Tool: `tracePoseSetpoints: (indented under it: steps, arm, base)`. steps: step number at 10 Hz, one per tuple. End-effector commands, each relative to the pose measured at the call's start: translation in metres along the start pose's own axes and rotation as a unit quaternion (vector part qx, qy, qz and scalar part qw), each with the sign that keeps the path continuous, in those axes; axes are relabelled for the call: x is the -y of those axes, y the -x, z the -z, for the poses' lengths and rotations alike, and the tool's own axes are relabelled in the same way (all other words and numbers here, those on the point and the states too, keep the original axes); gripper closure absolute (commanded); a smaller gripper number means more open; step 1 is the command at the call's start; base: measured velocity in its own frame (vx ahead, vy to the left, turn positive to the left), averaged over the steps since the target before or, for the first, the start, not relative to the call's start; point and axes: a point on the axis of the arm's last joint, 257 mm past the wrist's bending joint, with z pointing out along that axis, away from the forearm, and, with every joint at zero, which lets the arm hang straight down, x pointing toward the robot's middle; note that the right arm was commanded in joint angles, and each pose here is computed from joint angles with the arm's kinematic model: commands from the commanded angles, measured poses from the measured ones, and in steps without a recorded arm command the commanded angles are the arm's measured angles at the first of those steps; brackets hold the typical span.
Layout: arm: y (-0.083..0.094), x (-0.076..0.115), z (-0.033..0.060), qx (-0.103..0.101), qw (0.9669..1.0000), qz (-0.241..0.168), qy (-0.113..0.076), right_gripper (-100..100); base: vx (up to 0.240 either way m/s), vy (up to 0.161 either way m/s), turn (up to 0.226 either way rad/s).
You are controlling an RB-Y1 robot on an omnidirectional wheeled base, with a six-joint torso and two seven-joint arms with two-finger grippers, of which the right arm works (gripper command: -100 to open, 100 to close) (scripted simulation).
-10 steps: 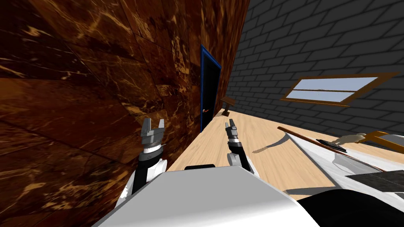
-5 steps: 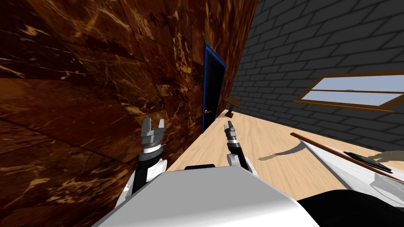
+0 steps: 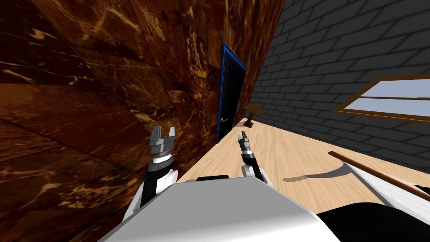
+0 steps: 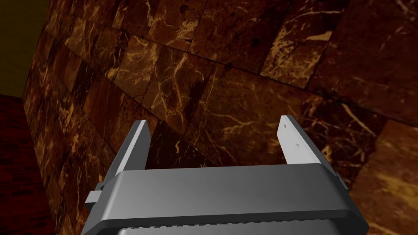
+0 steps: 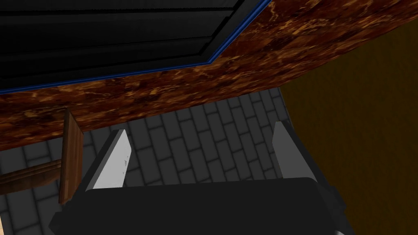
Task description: Pull the door open
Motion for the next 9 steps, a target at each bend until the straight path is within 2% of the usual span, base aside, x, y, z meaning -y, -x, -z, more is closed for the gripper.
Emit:
tracePoseSetpoints:
  steps: [1,9]
  arm:
    - [0.000,0.011,0.0025,-0.003,1.0000,-0.005,-0.007,-100]
    - [0.007,0.065,0.0233,-0.013,0.9985,-0.024,-0.047,-100]
  base:
    - [0.077,-0.065,0.147]
    - [0.075,-0.077,0.163]
